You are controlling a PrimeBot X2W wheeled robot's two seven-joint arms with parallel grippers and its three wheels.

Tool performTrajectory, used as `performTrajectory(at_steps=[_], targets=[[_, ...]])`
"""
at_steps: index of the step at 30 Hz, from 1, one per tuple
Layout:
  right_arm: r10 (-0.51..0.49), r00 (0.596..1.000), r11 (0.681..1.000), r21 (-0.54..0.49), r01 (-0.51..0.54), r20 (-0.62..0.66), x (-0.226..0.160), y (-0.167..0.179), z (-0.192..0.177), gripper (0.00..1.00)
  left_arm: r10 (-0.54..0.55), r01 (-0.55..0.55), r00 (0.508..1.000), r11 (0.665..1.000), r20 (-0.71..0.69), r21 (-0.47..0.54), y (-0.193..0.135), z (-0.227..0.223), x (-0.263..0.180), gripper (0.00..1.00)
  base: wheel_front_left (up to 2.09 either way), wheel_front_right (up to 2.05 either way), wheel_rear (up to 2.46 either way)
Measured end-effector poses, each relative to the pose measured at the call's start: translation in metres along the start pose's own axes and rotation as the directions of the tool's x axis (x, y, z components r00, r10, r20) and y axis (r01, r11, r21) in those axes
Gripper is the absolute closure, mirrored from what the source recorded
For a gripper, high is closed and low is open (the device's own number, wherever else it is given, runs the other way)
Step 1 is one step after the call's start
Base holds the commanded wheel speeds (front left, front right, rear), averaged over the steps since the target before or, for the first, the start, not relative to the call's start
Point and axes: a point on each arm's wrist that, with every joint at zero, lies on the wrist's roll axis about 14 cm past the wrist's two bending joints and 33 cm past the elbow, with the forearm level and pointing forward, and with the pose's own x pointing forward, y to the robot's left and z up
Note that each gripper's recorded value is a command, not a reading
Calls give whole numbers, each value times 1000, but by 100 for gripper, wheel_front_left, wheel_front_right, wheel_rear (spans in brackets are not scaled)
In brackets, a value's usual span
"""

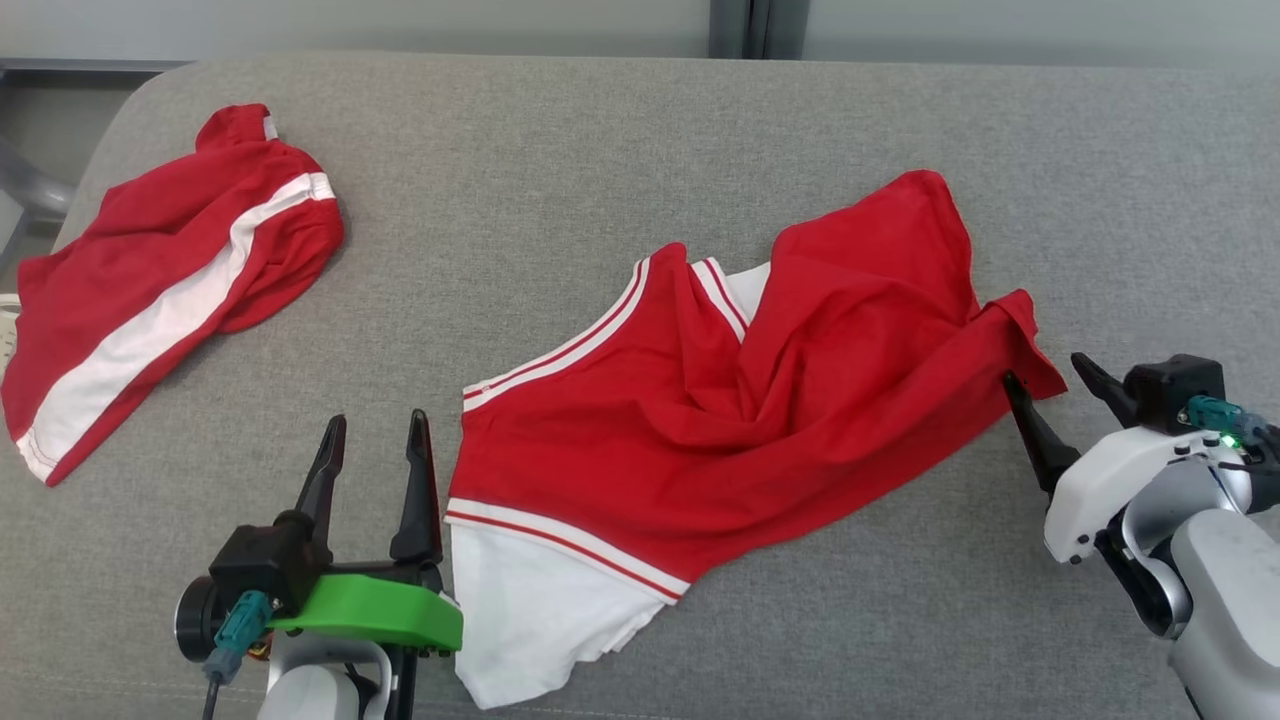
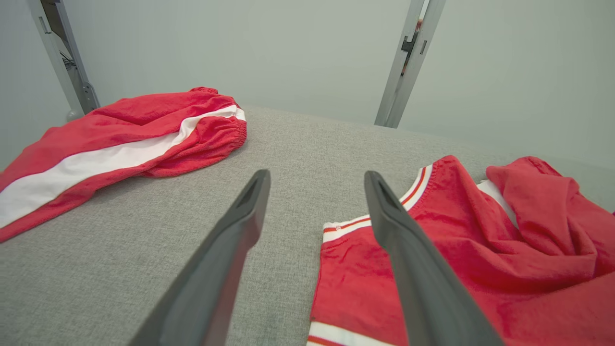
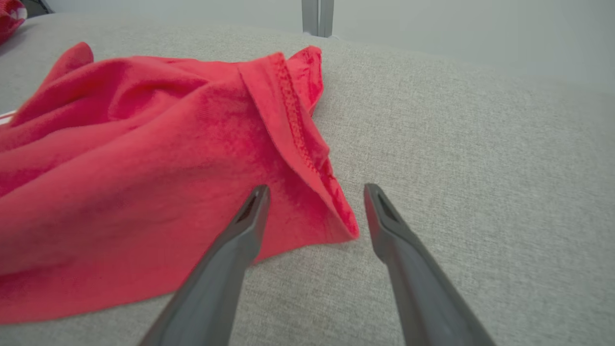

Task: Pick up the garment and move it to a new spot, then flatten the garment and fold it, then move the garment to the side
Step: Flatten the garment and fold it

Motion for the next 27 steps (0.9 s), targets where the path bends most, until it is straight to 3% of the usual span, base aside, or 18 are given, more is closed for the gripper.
performTrajectory(at_steps=[1, 2, 3, 4, 12, 20, 27], targets=[[5, 1000, 1000, -1, -5, -15, 3, 1, -3, 8, 1, -1, 1000, 1000, -1, 1, 1, 0, 1, 0, 0, 0, 0], [10, 999, 1000, -1, -10, -44, 5, 2, -9, 67, 3, -3, 1000, 1000, -1, 1, 1, 0, 1, 0, 0, 0, 0], [21, 997, 1000, -8, -21, -72, 7, 4, -16, 90, 4, -4, 1000, 1000, -2, 1, 2, -1, 2, 0, 0, 0, 0], [29, 996, 999, -12, -30, -89, 8, 6, -20, 100, 6, -6, 1000, 1000, -2, 2, 2, -1, 2, 0, 0, 0, 0], [60, 997, 998, -5, -61, -54, 0, 12, -18, 100, 26, -26, 1000, 1000, -4, 1, 7, -1, -5, 0, 0, 0, 0], [53, 998, 998, 40, -53, -15, -53, 15, -18, 100, -34, 34, 999, 999, -5, -11, -12, -3, -5, 0, 0, 0, 0], [6, 998, 985, 174, 4, -58, -112, 24, -35, 100, -97, 97, 995, 995, 0, -12, -32, -2, 3, 0, 0, 0, 0]])
